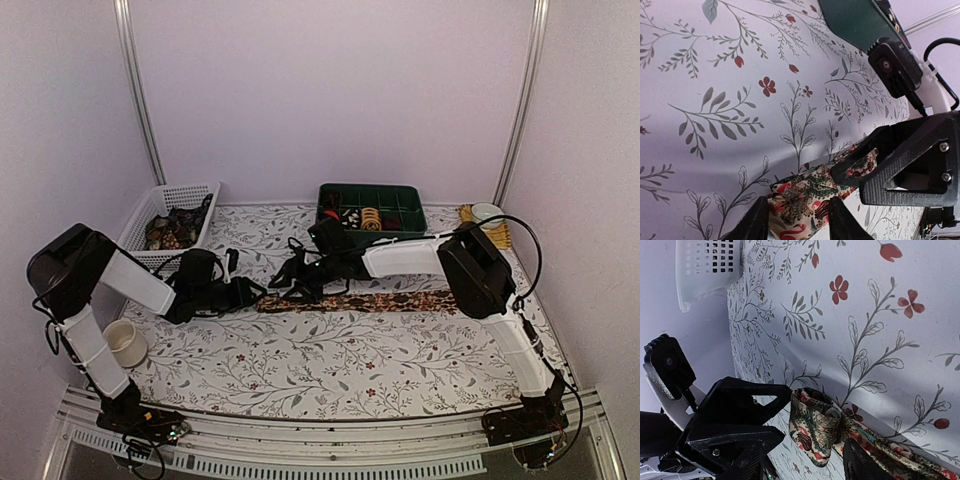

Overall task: Roll the ties
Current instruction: Roll the tie at the center of the board.

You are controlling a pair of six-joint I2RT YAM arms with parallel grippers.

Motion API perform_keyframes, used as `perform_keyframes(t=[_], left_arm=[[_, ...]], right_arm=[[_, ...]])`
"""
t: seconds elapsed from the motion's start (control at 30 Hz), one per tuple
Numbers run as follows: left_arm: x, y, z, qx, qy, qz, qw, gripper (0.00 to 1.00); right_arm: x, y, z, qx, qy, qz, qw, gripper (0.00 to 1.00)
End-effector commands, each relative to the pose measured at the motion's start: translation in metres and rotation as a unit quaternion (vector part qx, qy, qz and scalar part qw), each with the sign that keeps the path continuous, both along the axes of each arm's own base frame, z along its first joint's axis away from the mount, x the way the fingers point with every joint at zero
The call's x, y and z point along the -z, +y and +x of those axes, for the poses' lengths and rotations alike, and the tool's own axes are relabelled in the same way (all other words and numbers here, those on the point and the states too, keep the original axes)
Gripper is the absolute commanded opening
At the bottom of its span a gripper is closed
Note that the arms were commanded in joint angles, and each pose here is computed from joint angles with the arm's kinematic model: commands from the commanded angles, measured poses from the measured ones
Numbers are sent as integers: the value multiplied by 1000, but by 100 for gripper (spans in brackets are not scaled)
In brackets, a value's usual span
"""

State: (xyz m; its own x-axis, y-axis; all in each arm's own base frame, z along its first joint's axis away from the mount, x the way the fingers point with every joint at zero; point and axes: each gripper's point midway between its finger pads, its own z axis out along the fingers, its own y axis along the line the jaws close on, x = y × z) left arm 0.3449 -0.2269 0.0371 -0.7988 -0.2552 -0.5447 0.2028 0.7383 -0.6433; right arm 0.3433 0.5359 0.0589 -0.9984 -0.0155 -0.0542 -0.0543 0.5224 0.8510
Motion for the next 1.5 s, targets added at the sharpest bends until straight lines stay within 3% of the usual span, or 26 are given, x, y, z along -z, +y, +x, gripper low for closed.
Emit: perform_keyframes(t=[0.0,0.73,1.0,1.47], left_arm=[[6,-3,-6,12,-3,2,1000,40],[9,2,-10,22,-18,-11,1000,37],[15,7,-11,18,-9,-10,1000,37],[13,21,-24,-14,37,-23,999,43]], right_arm=[[51,3,-7,-5,36,-21,999,52],[61,14,-17,-22,73,7,997,29],[55,16,-19,-31,74,19,997,0],[78,11,-34,-49,119,6,992,0]])
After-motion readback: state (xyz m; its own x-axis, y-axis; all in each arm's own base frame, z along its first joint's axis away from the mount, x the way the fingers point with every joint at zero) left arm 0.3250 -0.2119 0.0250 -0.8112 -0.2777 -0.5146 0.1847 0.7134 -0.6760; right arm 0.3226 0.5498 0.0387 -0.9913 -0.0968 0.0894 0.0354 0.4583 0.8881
